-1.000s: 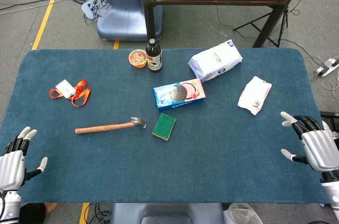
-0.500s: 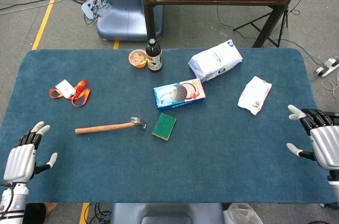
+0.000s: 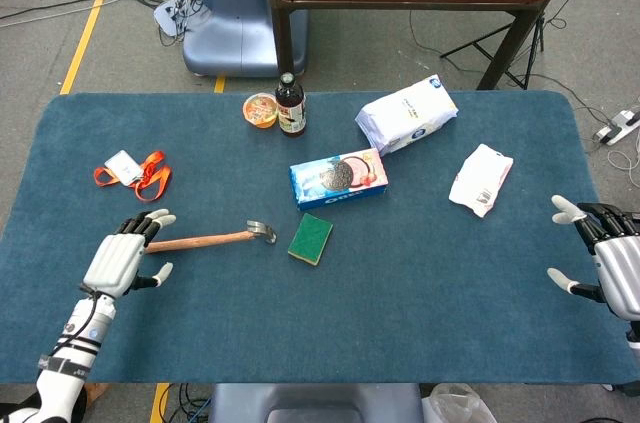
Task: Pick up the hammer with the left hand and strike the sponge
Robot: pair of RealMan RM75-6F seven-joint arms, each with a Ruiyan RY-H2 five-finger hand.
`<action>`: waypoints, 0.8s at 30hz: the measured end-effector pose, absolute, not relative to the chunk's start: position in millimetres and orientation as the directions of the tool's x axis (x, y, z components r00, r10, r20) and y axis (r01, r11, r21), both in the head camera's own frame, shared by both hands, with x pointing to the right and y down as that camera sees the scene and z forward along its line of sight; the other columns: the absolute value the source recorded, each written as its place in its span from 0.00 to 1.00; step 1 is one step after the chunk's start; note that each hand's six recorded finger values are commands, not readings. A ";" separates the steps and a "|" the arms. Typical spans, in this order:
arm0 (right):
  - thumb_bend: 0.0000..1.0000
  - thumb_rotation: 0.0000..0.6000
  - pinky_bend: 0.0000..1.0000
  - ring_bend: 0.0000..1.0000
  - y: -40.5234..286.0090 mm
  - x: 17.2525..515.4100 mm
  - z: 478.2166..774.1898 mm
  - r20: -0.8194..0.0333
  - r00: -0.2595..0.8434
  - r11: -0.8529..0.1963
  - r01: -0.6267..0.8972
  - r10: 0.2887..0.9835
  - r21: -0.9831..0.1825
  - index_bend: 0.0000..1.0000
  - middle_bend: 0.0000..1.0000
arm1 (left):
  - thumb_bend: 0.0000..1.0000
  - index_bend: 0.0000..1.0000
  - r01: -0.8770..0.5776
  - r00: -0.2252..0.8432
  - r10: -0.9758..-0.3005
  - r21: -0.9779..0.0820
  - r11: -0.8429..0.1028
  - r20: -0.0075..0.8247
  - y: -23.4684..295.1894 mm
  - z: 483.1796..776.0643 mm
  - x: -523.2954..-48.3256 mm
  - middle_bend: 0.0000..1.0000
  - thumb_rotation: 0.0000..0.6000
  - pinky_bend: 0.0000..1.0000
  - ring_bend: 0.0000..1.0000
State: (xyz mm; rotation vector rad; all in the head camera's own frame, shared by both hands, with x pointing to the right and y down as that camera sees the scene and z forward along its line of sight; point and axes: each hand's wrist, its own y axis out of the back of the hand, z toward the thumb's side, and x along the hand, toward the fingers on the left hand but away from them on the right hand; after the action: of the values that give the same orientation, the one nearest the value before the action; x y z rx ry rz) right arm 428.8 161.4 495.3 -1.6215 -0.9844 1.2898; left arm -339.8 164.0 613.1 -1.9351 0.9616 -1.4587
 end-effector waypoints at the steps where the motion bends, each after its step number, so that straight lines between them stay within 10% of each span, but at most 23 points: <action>1: 0.11 1.00 0.20 0.18 161.8 429.6 495.3 -0.339 0.167 -0.355 0.084 0.926 -0.931 0.16 0.34 | 0.28 0.20 -0.219 0.172 -0.789 -0.758 -0.615 0.591 161.4 616.5 -335.3 0.15 1.00 0.13 0.09; 24: 0.11 1.00 0.20 0.18 171.1 445.9 499.4 -0.354 0.134 -0.368 0.094 0.926 -0.925 0.16 0.34 | 0.28 0.25 -0.051 0.174 -0.665 -0.667 -0.743 0.727 130.6 690.2 -269.3 0.20 1.00 0.13 0.09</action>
State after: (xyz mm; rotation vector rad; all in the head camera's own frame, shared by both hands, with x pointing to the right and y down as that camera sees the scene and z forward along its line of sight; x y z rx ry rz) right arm 445.9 171.1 499.4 -1.6214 -1.0094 1.3269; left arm -269.3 130.6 690.2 -1.9547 0.6720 -1.6067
